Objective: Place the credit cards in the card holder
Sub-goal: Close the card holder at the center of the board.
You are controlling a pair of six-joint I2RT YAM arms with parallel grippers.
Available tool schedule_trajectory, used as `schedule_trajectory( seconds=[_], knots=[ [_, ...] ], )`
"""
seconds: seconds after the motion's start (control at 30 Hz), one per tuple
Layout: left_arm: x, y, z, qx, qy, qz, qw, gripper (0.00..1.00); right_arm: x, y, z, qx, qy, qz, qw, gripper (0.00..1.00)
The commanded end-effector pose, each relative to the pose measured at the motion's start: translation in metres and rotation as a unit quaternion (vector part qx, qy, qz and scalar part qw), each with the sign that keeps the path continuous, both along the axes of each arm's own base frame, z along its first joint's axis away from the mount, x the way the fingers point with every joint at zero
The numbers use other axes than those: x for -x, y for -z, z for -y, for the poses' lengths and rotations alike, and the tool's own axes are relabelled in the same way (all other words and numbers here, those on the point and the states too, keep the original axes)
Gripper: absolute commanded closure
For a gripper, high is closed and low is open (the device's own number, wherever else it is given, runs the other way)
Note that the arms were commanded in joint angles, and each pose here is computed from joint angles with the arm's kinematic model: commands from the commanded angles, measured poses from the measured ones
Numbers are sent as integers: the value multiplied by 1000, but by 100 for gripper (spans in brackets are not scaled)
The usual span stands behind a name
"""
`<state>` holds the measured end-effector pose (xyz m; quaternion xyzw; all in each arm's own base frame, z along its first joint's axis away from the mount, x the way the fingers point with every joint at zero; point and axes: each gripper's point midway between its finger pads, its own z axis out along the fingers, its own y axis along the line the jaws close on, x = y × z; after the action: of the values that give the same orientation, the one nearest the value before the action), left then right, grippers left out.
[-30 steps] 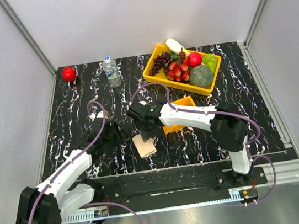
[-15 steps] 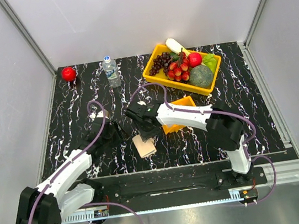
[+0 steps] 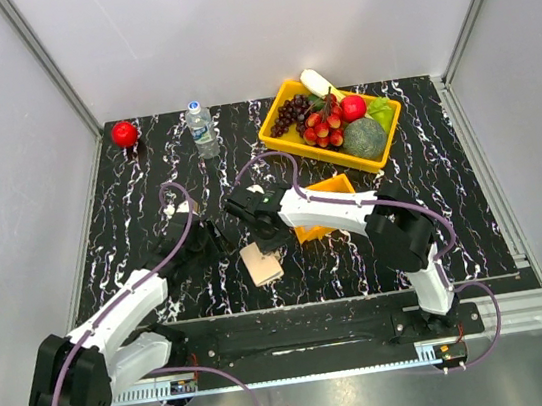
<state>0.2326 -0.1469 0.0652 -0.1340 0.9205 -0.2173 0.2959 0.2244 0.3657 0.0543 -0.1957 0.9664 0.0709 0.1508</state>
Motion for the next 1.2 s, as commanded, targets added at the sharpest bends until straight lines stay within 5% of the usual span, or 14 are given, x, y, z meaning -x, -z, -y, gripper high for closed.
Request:
schedule_trajectory(
  seconds=[0.0,0.3,0.73,1.17],
  knots=[
    [-9,-8,7,15,6,19,1000,50,-8,-20,-9,-12,-7,30,999,79],
    [-9,-5,10,18,10,15,1000,50,-8,-28,-11,-24,-10,36,999,73],
    [-9,-2,13,23,18,10,1000,51,-8,-22,-10,-20,-4,33,999,85],
    [-8,-1,14,23,23,9,999,52,-10,-22,-14,-29,0,37,999,78]
  ],
)
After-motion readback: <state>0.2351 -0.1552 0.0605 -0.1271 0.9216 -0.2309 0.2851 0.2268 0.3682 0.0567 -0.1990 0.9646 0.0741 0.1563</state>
